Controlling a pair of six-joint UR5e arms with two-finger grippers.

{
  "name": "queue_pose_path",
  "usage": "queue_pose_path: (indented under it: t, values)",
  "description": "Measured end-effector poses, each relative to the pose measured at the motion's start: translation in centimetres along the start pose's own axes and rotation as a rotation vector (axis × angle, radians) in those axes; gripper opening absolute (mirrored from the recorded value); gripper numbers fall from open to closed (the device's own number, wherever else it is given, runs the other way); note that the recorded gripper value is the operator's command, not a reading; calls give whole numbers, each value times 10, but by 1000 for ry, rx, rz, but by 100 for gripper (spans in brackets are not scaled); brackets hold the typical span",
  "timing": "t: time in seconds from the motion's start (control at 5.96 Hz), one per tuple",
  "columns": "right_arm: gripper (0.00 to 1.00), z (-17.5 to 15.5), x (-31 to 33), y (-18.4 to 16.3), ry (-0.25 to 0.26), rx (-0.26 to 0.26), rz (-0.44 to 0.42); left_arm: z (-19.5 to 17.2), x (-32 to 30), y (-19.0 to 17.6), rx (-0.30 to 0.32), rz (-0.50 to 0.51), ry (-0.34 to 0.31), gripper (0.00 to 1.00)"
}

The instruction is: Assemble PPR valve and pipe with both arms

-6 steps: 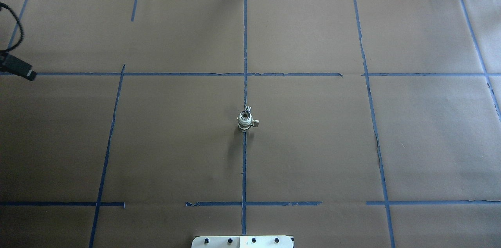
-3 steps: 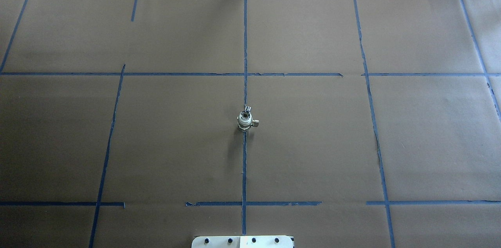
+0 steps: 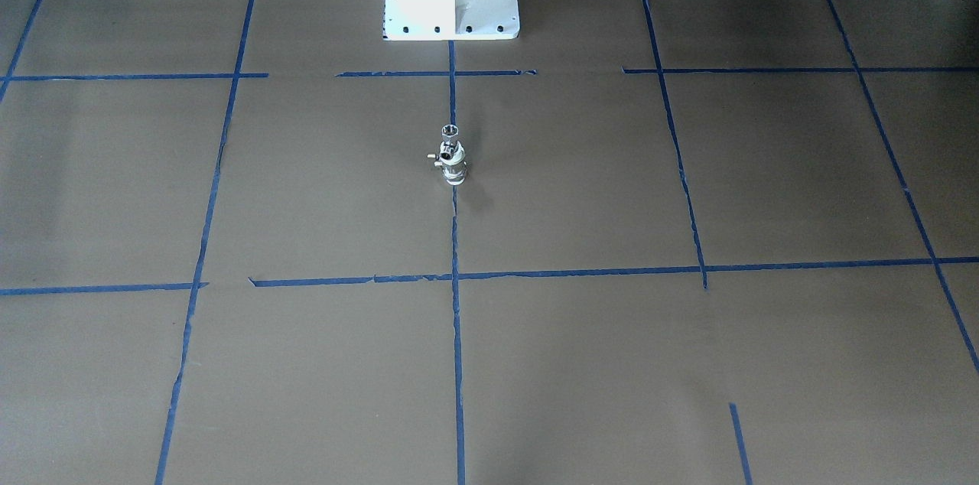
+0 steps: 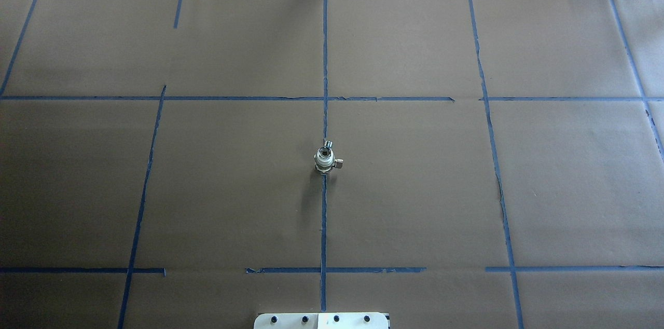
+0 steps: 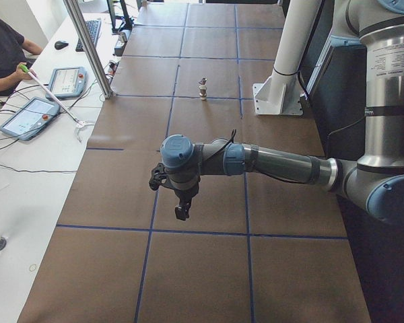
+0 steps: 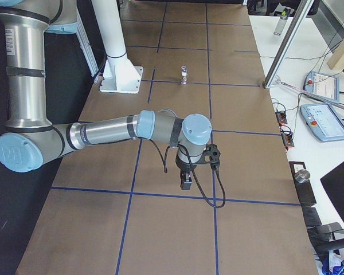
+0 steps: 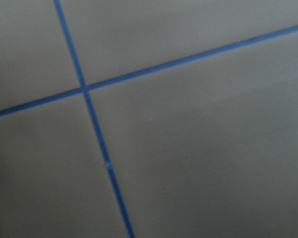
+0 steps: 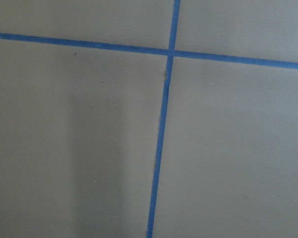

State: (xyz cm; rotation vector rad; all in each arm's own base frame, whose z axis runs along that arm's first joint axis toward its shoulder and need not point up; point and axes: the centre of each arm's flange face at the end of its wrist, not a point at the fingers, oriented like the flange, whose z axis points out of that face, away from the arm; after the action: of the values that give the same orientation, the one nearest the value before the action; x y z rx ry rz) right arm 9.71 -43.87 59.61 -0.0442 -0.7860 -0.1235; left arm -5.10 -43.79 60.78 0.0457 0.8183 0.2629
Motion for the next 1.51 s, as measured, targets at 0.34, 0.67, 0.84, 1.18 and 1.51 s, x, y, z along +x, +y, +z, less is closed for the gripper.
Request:
queue_pose_path:
  t: [0.34, 0.67, 0.84, 1.18, 1.51]
  values:
    - [100, 11, 6, 11, -8, -17, 18, 6, -9, 15, -18, -30, 4, 100]
    - [100, 19, 4, 10, -8, -36, 16, 12, -15, 26, -29, -63, 4, 100]
    - [100, 25, -1, 6, -4, -44, 0, 14, -17, 31, -30, -78, 5, 100]
    - [100, 37, -10, -3, 1, -58, -32, 14, -16, 34, -25, -74, 1, 100]
    - [100, 46, -14, -9, 1, -72, -42, 17, -20, 31, -28, -79, 0, 100]
